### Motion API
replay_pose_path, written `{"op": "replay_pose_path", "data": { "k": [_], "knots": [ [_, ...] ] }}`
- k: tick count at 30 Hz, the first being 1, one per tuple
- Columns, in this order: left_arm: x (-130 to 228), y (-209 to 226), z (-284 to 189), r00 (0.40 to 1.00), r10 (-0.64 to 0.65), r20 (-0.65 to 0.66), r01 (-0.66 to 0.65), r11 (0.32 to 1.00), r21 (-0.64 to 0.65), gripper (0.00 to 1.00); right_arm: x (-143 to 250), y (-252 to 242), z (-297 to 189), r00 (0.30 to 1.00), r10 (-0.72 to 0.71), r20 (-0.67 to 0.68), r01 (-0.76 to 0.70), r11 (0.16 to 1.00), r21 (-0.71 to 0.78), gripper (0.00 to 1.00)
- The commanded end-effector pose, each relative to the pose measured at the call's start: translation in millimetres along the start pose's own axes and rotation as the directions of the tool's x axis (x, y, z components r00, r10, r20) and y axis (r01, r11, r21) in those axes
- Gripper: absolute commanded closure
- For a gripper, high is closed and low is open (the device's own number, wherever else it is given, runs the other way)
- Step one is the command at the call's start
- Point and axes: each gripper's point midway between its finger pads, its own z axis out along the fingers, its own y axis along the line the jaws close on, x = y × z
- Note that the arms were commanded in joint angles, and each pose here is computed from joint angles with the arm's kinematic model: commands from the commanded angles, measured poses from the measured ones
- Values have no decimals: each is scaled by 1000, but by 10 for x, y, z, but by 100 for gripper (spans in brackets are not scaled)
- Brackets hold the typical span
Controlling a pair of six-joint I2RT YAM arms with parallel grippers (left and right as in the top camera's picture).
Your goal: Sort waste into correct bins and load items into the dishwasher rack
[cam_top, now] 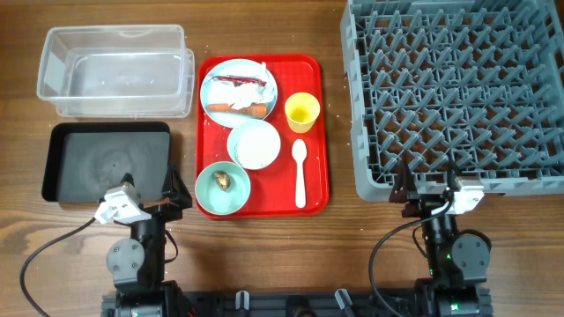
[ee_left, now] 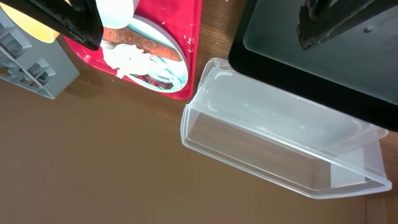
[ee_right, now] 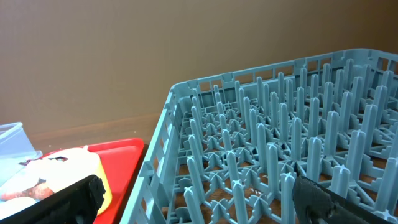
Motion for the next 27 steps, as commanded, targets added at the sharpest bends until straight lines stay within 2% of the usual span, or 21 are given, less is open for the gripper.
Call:
{"op": "replay_pose_path", "data": {
  "k": [1, 27],
  "knots": [
    [21, -6, -2, 1000, 17, -6, -17, 1000, 4, 0, -5, -3, 0, 1000, 11, 3, -11, 1000, 2, 0],
    [22, -4, -2, 1000, 17, -6, -17, 1000, 3, 0, -7, -9, 0, 1000, 8, 5, -8, 1000, 5, 0]
  ]
}}
